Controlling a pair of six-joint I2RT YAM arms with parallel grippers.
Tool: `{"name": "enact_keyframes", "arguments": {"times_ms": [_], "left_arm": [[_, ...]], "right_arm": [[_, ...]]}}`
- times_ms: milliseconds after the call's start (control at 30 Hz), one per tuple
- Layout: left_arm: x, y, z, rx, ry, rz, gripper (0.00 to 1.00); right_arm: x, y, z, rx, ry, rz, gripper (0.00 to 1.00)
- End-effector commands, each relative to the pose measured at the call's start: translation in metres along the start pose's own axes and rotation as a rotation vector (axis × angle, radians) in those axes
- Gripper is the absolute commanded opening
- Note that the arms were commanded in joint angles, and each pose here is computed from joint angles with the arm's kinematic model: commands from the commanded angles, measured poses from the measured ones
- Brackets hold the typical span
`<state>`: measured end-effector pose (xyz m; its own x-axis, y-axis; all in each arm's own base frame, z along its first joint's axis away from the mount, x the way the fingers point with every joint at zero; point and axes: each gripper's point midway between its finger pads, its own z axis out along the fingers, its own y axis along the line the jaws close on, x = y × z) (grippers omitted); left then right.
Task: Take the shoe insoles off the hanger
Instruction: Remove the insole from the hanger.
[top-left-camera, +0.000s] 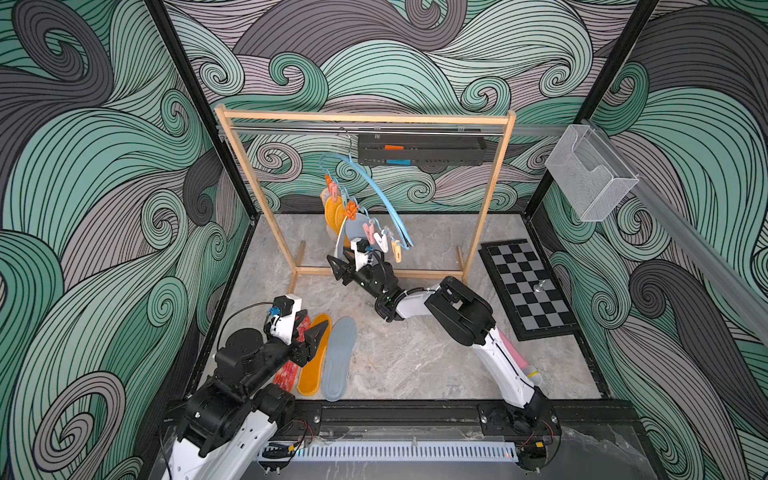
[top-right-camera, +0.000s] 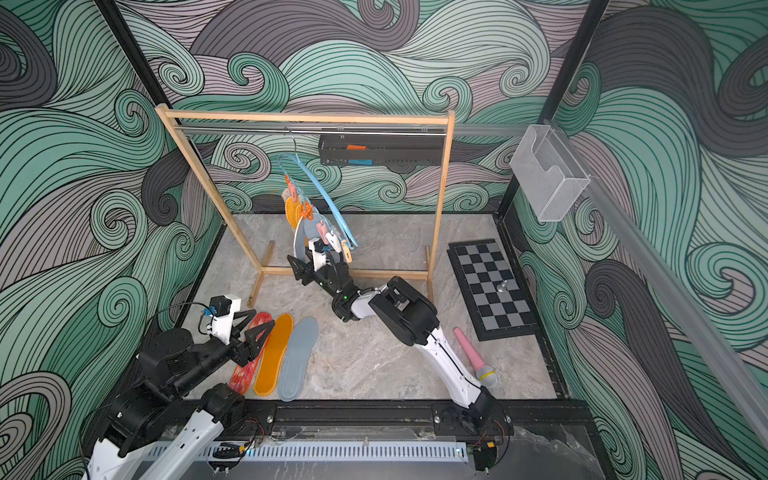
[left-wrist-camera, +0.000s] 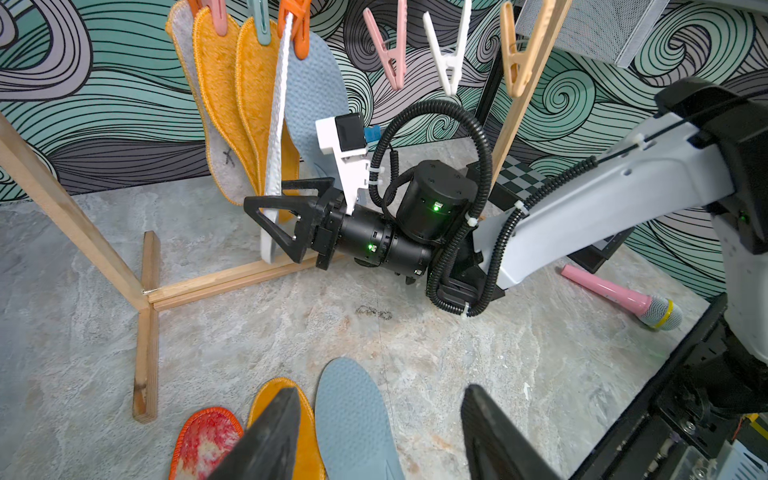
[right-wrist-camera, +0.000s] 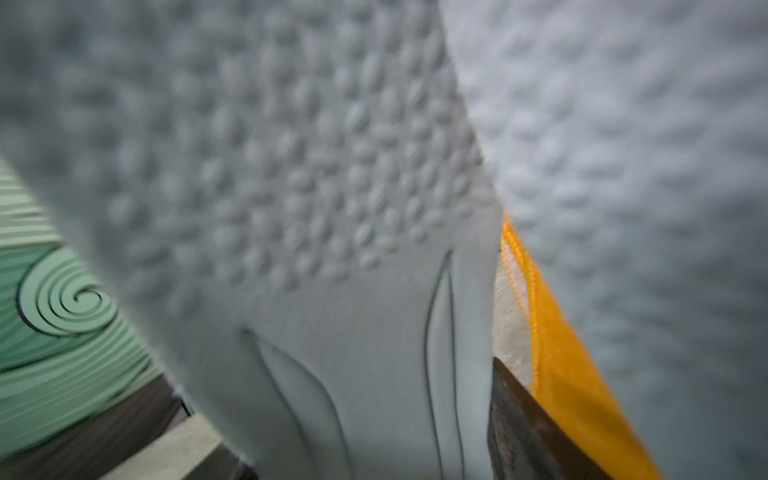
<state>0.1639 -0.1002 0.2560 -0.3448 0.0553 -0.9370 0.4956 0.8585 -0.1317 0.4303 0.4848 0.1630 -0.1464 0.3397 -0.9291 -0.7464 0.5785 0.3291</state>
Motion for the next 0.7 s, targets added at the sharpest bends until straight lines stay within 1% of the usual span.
{"name": "enact_keyframes", "arguments": {"times_ms": [0,33,100,233,300,367,400,500,667], "left_arm": [[0.001,-0.002,0.001,0.009,0.009,0.01,0.63],[0.001,-0.002,0.002,0.009,0.009,0.01,0.63],[0.001,-0.002,0.002,0.009,0.011,0.01,0.63],[0.002,-0.001,0.002,0.008,0.011,0.009,0.63],[0.002,-0.001,0.002,0.007,0.012,0.009,0.63],[0.002,-0.001,0.002,0.006,0.011,0.009,0.63],[0.002,-0.001,0.002,0.006,0.013,0.009,0.63],[0.002,-0.001,0.002,0.007,0.012,0.01,0.63],[0.001,-0.001,0.002,0.005,0.01,0.009,0.63]], "right_arm": [[-0.01,-0.009,0.001,0.0,-0.034,0.023,0.45],[-0.009,-0.008,-0.001,-0.006,-0.029,0.027,0.39],[-0.011,-0.005,-0.005,-0.027,-0.031,0.026,0.3],[-0.016,0.006,-0.017,-0.097,-0.016,0.034,0.22],[-0.019,0.011,-0.025,-0.138,-0.004,0.056,0.2],[-0.025,0.015,-0.033,-0.191,-0.004,0.086,0.2],[-0.028,0.016,-0.037,-0.225,-0.005,0.103,0.17],[-0.03,0.02,-0.046,-0.307,0.034,0.168,0.14],[-0.033,0.029,-0.057,-0.418,0.104,0.235,0.09]]}}
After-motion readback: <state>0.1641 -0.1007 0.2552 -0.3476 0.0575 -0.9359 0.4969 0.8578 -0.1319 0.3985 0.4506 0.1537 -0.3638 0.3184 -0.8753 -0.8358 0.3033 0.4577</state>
